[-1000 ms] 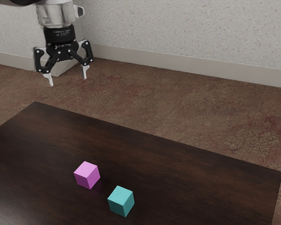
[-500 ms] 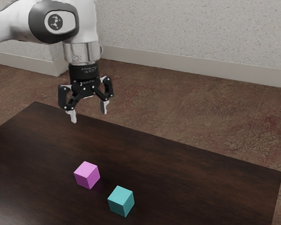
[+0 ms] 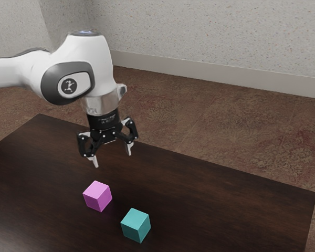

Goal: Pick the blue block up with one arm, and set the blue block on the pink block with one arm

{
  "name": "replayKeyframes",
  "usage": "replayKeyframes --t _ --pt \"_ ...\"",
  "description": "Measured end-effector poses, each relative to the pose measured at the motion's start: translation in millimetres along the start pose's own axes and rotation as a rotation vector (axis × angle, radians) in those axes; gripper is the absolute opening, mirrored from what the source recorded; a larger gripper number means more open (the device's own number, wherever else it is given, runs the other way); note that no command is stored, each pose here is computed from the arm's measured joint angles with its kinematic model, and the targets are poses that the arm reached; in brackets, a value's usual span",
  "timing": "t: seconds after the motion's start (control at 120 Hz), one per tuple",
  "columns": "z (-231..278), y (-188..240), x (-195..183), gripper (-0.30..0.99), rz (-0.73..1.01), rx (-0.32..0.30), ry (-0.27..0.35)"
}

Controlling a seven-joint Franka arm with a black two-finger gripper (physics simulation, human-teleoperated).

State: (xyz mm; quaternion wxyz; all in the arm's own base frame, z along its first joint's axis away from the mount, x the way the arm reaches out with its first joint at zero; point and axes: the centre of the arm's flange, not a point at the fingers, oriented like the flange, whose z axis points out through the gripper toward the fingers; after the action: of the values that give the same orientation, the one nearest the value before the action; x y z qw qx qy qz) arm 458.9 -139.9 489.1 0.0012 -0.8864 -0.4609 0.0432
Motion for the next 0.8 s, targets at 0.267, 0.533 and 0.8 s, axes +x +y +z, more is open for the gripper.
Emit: replayKeyframes --t 0.267,0.533,0.8 --pt "69.5 11.4 -9.3 0.69 0.275 -0.019 0.080" --pt "103.9 19.8 -31.4 0.69 0.593 -0.009 0.136" --pt "146.8 19.5 -26.1 0.69 0.789 0.002 0.126"
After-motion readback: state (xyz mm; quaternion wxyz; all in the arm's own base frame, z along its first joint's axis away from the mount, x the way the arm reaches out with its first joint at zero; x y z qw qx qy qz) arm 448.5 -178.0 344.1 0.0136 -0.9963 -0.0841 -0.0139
